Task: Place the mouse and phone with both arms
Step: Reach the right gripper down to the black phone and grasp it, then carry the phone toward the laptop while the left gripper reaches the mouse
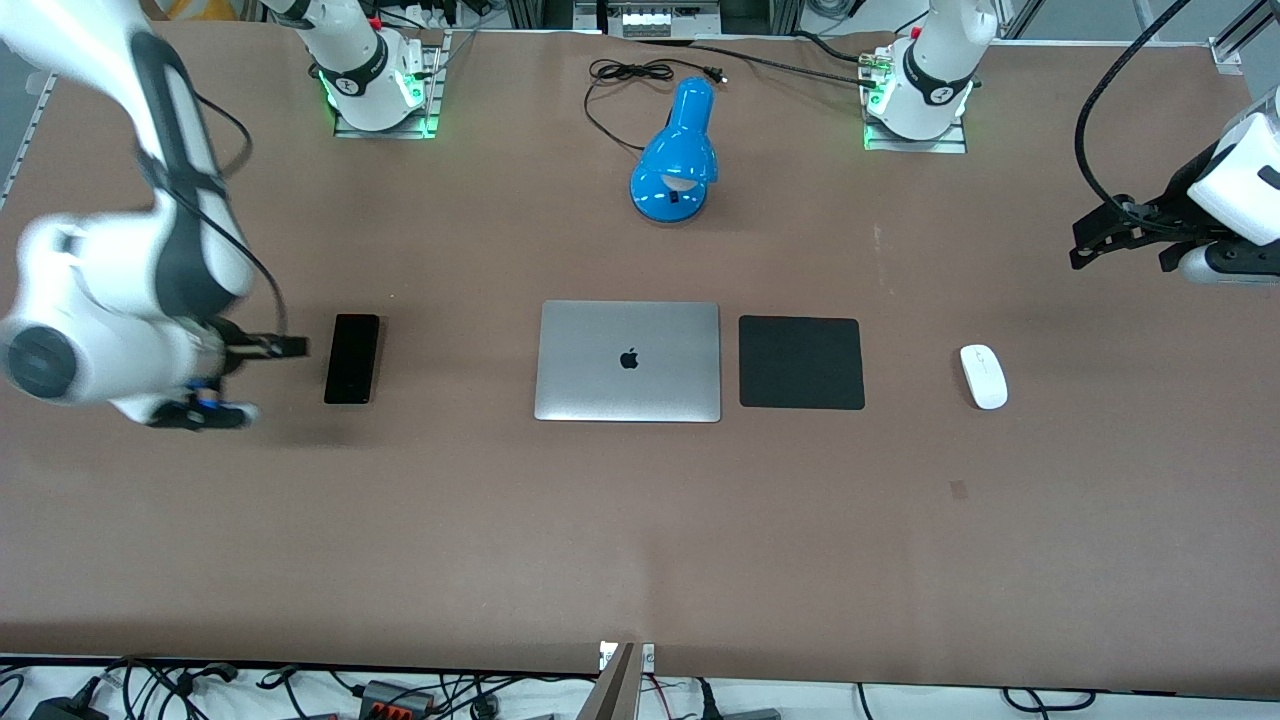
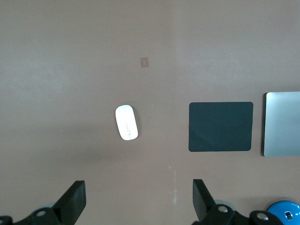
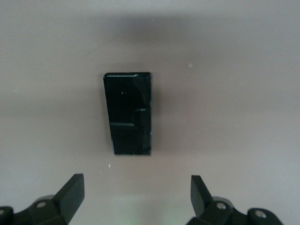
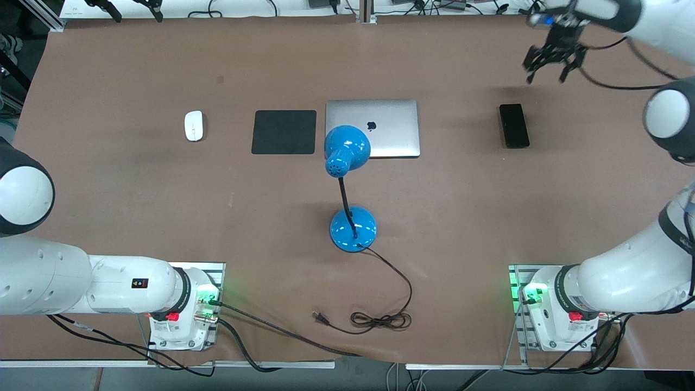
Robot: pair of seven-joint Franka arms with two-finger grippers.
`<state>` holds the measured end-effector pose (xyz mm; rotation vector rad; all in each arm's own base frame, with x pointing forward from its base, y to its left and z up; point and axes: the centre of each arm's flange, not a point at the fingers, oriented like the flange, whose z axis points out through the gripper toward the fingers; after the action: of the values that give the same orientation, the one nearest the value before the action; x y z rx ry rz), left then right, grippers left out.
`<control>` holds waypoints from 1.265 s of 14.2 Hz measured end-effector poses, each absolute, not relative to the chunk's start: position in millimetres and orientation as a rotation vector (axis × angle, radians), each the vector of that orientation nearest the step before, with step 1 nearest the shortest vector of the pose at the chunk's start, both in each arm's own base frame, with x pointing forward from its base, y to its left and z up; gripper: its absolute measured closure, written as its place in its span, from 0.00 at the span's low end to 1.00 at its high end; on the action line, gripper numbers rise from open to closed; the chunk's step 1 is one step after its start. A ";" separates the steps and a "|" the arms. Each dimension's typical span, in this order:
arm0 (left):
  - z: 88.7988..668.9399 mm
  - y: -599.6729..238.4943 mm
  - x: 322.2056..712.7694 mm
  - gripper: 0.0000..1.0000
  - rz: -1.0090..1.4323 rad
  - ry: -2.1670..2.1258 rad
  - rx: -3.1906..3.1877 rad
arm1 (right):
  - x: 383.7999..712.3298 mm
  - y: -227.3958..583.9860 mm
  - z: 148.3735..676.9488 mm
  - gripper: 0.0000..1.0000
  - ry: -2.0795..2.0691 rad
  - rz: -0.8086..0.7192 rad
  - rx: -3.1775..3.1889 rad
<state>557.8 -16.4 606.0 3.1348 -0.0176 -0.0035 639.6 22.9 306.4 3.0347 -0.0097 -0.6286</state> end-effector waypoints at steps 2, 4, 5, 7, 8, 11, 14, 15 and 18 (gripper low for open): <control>605.9 -16.4 557.8 0.00 -0.004 -0.018 3.135 | 639.9 27.1 273.9 0.00 -0.021 -0.682 3.023; 606.0 -16.4 557.8 0.00 -0.004 -0.018 3.135 | 638.8 27.9 253.7 0.00 -0.027 -0.705 3.026; 606.0 -16.4 557.8 0.00 -0.004 -0.018 3.135 | 637.0 28.5 243.0 0.00 -0.026 -0.705 3.026; 606.0 -16.4 557.8 0.00 -0.005 -0.018 3.135 | 629.1 30.4 219.5 0.00 -0.020 -0.696 3.029; 606.0 -16.4 557.8 0.00 -0.005 -0.018 3.135 | 624.1 30.4 208.2 0.00 -0.020 -0.687 3.031; 606.0 -16.4 557.7 0.00 -0.005 -0.018 3.135 | 611.0 29.5 183.3 0.00 -0.023 -0.672 3.034; 606.0 -16.4 557.7 0.00 -0.005 -0.018 3.135 | 608.0 28.8 178.2 0.00 -0.043 -0.666 3.043; 606.0 -16.4 557.7 0.00 -0.005 -0.018 3.135 | 607.5 28.7 176.6 0.00 -0.058 -0.659 3.051; 606.0 -16.3 557.7 0.00 -0.005 -0.017 3.135 | 603.3 28.8 170.0 0.00 -0.103 -0.652 3.055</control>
<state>557.7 -16.3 606.0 3.1348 -0.0175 -0.0051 603.3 28.8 170.0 3.0548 -0.1028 -0.6515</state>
